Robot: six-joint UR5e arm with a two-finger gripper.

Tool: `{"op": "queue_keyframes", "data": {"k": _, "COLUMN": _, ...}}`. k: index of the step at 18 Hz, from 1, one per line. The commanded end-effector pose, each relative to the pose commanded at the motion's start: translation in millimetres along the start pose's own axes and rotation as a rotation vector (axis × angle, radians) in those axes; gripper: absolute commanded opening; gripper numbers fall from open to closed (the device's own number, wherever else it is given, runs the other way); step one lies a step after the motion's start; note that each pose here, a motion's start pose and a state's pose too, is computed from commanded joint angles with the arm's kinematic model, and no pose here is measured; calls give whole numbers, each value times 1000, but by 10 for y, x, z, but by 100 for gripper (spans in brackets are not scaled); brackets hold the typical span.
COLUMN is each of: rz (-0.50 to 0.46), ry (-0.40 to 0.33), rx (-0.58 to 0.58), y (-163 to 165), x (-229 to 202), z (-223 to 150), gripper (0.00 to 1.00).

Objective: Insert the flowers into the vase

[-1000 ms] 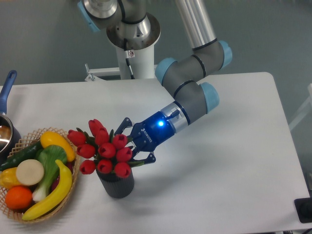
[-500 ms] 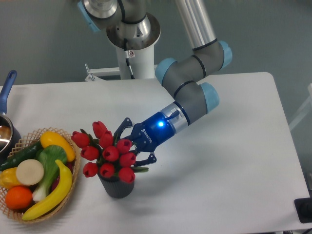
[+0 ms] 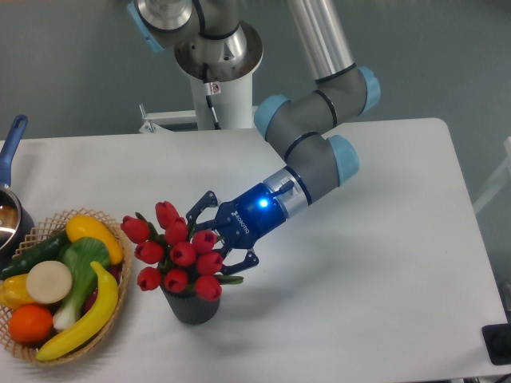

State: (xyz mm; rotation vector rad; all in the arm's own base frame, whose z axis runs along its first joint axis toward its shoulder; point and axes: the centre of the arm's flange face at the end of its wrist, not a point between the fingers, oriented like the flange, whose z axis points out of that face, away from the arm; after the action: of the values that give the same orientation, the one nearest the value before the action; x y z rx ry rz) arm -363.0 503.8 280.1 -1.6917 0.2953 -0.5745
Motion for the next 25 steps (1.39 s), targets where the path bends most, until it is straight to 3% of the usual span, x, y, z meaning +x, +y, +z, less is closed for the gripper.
{"op": "queue_keyframes", "data": {"k": 2, "rz": -2, "ry": 0, "rx": -2, "y": 3, "x": -1, "z": 0, "gripper": 78}}
{"op": "queue_keyframes", "data": {"k": 8, "rz": 76, "ry": -7, "rx": 0, "y": 91, "x": 14, "z": -43, "gripper": 100}}
{"op": "queue_keyframes", "data": {"k": 13, "rz": 79, "ry": -18, "rx": -17, "y": 99, "x": 42, "z": -89, "gripper": 100}}
{"op": "queue_keyframes", "data": {"k": 16, "rz": 112, "ry": -56, "rx": -149, "y": 37, "x": 94, "z": -150, "gripper": 100}}
{"op": "queue_keyframes", "data": {"k": 21, "rz": 147, "ry": -88, "rx": -222, "y": -100, "x": 192, "z": -224, "gripper": 100}}
{"op": "queue_keyframes", "data": {"k": 25, "rz": 206, "ry": -149, "rx": -346, "y": -307, "x": 317, "z": -369, "gripper": 100}}
